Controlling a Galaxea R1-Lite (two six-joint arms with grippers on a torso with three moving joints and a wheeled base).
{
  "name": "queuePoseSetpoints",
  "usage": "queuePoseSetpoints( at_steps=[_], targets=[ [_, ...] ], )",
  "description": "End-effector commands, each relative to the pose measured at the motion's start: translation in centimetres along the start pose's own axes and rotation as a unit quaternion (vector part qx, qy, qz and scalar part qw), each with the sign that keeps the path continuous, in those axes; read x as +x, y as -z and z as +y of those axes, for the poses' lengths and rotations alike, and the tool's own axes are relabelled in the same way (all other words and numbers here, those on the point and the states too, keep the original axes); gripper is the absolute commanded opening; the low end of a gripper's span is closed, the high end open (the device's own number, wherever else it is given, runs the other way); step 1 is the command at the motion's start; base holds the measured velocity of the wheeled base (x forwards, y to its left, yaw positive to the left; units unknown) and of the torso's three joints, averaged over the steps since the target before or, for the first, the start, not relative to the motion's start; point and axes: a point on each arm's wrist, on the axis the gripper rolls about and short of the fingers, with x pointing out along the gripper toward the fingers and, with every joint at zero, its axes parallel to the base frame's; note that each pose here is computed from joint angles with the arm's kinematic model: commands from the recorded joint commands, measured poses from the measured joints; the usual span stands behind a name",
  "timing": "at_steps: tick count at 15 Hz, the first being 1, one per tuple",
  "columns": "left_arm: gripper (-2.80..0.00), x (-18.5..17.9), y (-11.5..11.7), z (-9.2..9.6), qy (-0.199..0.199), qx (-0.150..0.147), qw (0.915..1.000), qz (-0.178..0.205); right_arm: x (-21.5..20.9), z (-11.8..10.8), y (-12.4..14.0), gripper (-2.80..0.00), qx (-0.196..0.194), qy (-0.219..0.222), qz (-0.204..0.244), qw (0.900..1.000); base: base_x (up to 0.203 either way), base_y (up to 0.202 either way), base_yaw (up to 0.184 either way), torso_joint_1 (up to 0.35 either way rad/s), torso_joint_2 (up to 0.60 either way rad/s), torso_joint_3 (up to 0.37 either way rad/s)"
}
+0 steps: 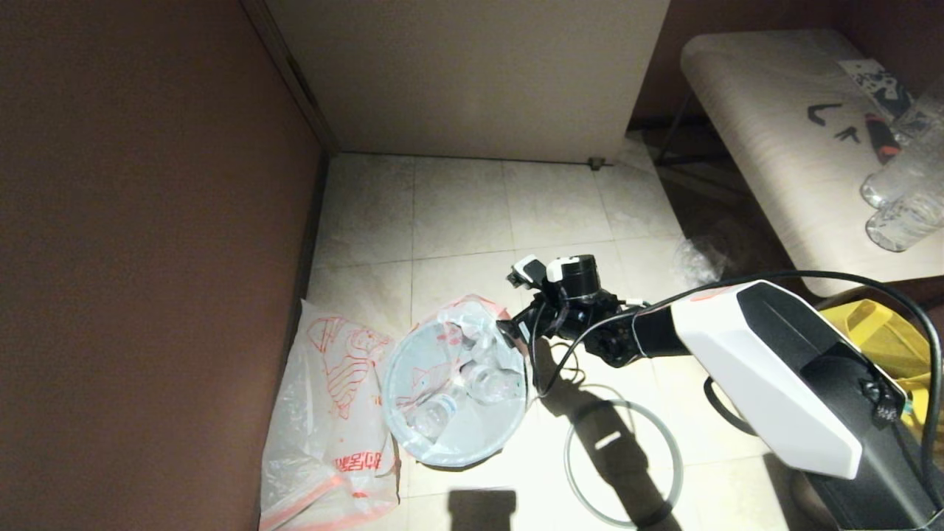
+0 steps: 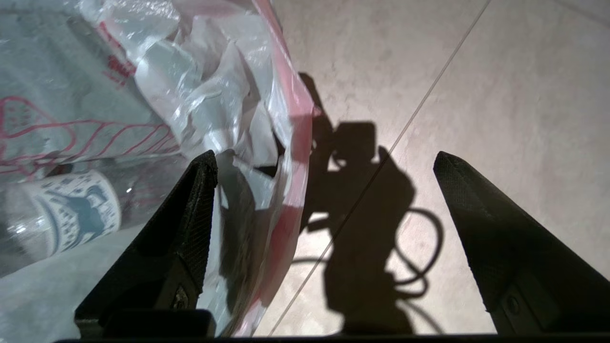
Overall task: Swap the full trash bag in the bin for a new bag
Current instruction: Place the trash bag on the floor
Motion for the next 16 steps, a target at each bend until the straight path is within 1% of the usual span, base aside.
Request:
queuePoseSetpoints(
  at_steps=[1,2,3,4,5,7,10,11,12,15,16],
  targets=[
    [-2.8,0.1,0.3,0.0,0.0,0.0,1.0,0.007,-2.6,-0.6,-1.6,0.0,0.022,-0.001,-0.001,1.0,0.0,0.0,0.0,0.0,0.0,0.0],
    [-2.8,0.1,0.3,0.0,0.0,0.0,1.0,0.007,-3.4,-0.5,-1.4,-2.8,0.046,-0.007,0.003,0.999,0.0,0.0,0.0,0.0,0.0,0.0],
    [-2.8,0.1,0.3,0.0,0.0,0.0,1.0,0.007,-4.2,-0.3,-1.2,-2.8,0.07,-0.014,0.002,0.997,0.0,0.0,0.0,0.0,0.0,0.0],
    [-2.8,0.1,0.3,0.0,0.0,0.0,1.0,0.007,-4.7,-0.1,-0.7,-2.8,0.083,-0.019,0.006,0.996,0.0,0.0,0.0,0.0,0.0,0.0],
    [-2.8,0.1,0.3,0.0,0.0,0.0,1.0,0.007,-5.0,0.2,-0.1,-2.8,0.088,-0.022,0.012,0.996,0.0,0.0,0.0,0.0,0.0,0.0],
    [-2.8,0.1,0.3,0.0,0.0,0.0,1.0,0.007,-4.4,0.4,2.0,-2.8,0.095,-0.023,0.039,0.994,0.0,0.0,0.0,0.0,0.0,0.0],
    [-2.8,0.1,0.3,0.0,0.0,0.0,1.0,0.007,-2.5,0.9,5.9,-2.8,0.098,-0.003,0.085,0.992,0.0,0.0,0.0,0.0,0.0,0.0],
    [-2.8,0.1,0.3,0.0,0.0,0.0,1.0,0.007,-2.0,1.1,6.8,-2.8,0.097,-0.001,0.094,0.991,0.0,0.0,0.0,0.0,0.0,0.0],
    [-2.8,0.1,0.3,0.0,0.0,0.0,1.0,0.007,-1.6,1.6,7.4,-2.8,0.095,-0.003,0.1,0.99,0.0,0.0,0.0,0.0,0.0,0.0],
    [-2.8,0.1,0.3,0.0,0.0,0.0,1.0,0.007,-1.6,3.3,7.5,-2.8,0.087,-0.018,0.109,0.99,0.0,0.0,0.0,0.0,0.0,0.0],
    [-2.8,0.1,0.3,0.0,0.0,0.0,1.0,0.007,-1.9,4.2,7.7,-2.8,0.085,-0.026,0.119,0.989,0.0,0.0,0.0,0.0,0.0,0.0]
  ],
)
